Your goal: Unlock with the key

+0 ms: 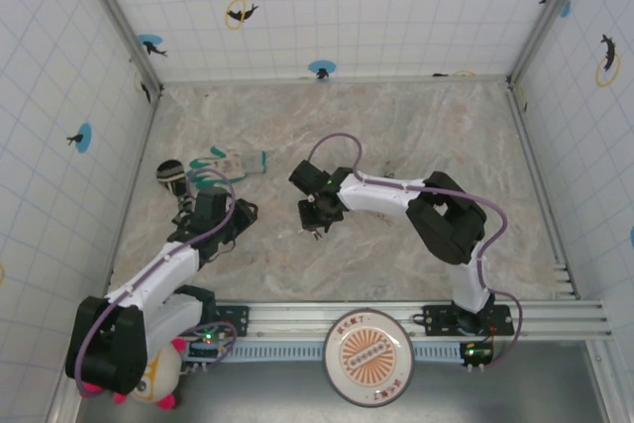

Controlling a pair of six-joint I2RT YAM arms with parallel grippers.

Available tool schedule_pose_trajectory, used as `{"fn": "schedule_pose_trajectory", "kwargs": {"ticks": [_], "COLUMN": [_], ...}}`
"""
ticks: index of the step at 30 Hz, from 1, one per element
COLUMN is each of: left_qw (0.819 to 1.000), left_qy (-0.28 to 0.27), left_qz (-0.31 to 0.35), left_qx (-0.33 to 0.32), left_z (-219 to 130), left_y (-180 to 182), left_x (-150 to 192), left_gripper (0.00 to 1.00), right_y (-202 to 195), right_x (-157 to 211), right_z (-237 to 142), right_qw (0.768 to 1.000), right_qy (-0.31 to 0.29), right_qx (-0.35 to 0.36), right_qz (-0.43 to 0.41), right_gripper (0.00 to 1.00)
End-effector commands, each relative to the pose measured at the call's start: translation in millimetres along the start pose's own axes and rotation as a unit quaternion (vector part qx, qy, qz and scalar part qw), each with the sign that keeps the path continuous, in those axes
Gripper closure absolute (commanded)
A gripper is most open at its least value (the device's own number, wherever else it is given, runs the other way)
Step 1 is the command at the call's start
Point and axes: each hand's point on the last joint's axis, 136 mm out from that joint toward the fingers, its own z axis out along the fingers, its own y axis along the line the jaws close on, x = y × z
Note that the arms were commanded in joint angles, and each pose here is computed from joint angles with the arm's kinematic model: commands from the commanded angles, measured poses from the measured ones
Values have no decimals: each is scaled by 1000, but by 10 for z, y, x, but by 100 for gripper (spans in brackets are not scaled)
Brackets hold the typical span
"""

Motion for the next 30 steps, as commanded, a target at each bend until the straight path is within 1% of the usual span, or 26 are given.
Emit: {"fn": "schedule_pose_trajectory", "kwargs": {"ticks": [1,6,8,13,16,19,21,24,26,27,30], "left_qw": [1000,1000,1000,995,987,976,965,945,931,924,902], "left_qy": [0,1,0,-15,-31,-44,-49,-53,-54,-52,-44], "left_qz": [-7,-6,1,34,63,97,118,149,168,177,199], "left_qx": [-9,0,18,91,142,190,227,285,319,335,380], "left_z": [21,23,10,-109,-249,-417,-539,-740,-856,-909,-1062], "left_y": [49,-1,-86,-468,-761,-1067,-1278,-1586,-1753,-1824,-2010], "left_x": [15,3,-20,-150,-263,-373,-419,-467,-476,-467,-438], "left_gripper": [45,45,44,42,40,37,34,30,26,26,26], "right_y": [-1,-5,10,65,70,68,73,74,46,74,52], "right_x": [-17,-84,-120,-253,-337,-412,-453,-513,-554,-539,-547], "right_z": [-83,-197,-279,-628,-914,-1223,-1439,-1767,-1978,-2076,-2361], "right_qw": [1000,1000,1000,998,995,992,989,983,978,975,966], "right_qy": [-3,-16,-24,-53,-73,-93,-106,-129,-143,-143,-163], "right_qx": [4,0,-6,-25,-40,-62,-76,-100,-116,-134,-147], "right_qz": [2,2,-3,-32,-49,-58,-71,-88,-99,-108,-140], "right_gripper": [100,100,100,100,100,100,100,100,100,100,100]}}
